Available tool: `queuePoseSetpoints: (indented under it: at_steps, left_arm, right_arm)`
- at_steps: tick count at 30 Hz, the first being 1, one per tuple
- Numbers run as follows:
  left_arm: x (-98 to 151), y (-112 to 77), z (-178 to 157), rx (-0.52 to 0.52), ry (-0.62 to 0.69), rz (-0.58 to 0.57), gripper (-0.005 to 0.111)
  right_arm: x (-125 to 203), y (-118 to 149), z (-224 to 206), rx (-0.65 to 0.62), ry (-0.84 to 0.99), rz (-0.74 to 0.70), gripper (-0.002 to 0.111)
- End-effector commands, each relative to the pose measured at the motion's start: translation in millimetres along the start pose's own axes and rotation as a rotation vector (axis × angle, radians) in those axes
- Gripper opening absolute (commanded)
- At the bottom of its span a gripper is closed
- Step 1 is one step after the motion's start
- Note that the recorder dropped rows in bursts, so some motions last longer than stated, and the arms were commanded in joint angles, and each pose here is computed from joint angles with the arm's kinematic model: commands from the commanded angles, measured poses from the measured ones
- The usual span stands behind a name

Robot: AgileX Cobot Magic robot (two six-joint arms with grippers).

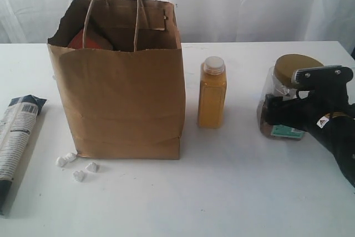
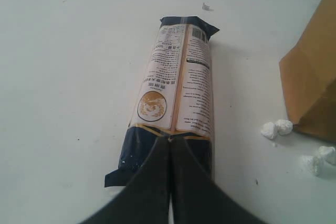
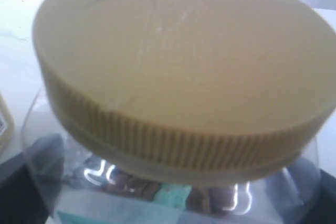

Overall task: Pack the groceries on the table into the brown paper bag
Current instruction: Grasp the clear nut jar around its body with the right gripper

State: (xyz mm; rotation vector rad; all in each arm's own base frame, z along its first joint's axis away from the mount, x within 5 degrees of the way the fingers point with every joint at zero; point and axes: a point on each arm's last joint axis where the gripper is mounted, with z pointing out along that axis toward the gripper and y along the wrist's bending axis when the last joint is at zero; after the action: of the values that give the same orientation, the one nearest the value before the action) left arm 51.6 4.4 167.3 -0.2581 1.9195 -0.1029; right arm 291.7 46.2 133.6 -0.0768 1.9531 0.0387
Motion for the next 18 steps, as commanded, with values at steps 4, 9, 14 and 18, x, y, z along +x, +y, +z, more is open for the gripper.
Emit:
queuePoseSetpoints:
  at_steps: [4, 9, 14, 18]
  left_arm:
    - [1, -0.1, 0, 0.006, 0.000, -0.003, 0.000]
    - [1, -0.1, 0, 0.006, 0.000, -0.003, 0.000]
    - [1, -0.1, 0, 0.006, 0.000, -0.003, 0.000]
    - [1, -0.1, 0, 0.006, 0.000, -0.003, 0.000]
  right_arm:
    - [13, -1, -2, 0.013, 0.174, 0.113, 0.006]
    - [-5, -1, -16, -0.002, 0.169, 0.137, 0.000]
    - [-44, -1, -47, -0.032, 0.090, 0.148, 0.000]
    - [-61, 0, -70, -0.059, 0.094, 0.086, 0.000]
